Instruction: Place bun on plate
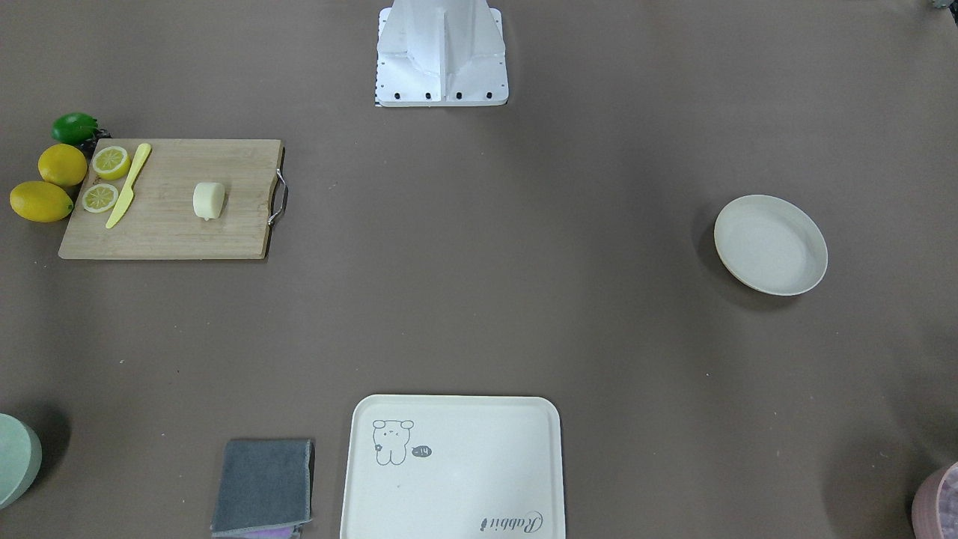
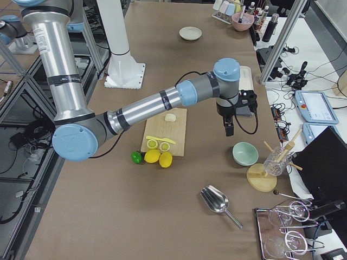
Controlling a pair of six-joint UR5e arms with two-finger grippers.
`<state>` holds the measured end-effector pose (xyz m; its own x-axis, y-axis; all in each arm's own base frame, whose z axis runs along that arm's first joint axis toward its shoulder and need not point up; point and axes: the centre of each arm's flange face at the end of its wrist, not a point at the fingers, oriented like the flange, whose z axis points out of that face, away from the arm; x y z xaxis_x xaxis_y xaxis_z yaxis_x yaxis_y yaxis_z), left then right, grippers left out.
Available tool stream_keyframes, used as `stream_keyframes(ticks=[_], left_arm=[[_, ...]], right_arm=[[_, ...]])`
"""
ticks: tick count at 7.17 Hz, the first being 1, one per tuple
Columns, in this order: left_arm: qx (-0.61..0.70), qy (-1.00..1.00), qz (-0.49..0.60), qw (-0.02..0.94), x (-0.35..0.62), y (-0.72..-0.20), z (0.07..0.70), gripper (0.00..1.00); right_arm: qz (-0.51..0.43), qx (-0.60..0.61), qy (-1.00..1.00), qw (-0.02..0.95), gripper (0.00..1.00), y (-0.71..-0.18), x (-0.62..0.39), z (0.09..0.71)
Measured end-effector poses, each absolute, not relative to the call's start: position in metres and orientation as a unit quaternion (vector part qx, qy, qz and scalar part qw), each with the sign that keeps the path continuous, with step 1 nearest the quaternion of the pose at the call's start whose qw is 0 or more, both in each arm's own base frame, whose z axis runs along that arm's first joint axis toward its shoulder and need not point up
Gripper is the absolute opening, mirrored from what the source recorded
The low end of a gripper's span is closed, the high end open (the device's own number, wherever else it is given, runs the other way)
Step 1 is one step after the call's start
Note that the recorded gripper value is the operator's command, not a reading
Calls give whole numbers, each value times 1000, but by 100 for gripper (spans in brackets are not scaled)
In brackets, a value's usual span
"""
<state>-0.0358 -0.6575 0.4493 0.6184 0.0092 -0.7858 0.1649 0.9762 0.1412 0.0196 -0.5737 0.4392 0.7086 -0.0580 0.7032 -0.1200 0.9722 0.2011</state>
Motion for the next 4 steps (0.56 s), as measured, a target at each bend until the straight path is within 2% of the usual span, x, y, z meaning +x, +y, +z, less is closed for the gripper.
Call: stream_keyframes(ticks=[4], left_arm=[[92, 435, -30, 895, -15, -653, 453, 98]], right_arm=[[9, 123, -382, 916, 100, -579, 12, 429]])
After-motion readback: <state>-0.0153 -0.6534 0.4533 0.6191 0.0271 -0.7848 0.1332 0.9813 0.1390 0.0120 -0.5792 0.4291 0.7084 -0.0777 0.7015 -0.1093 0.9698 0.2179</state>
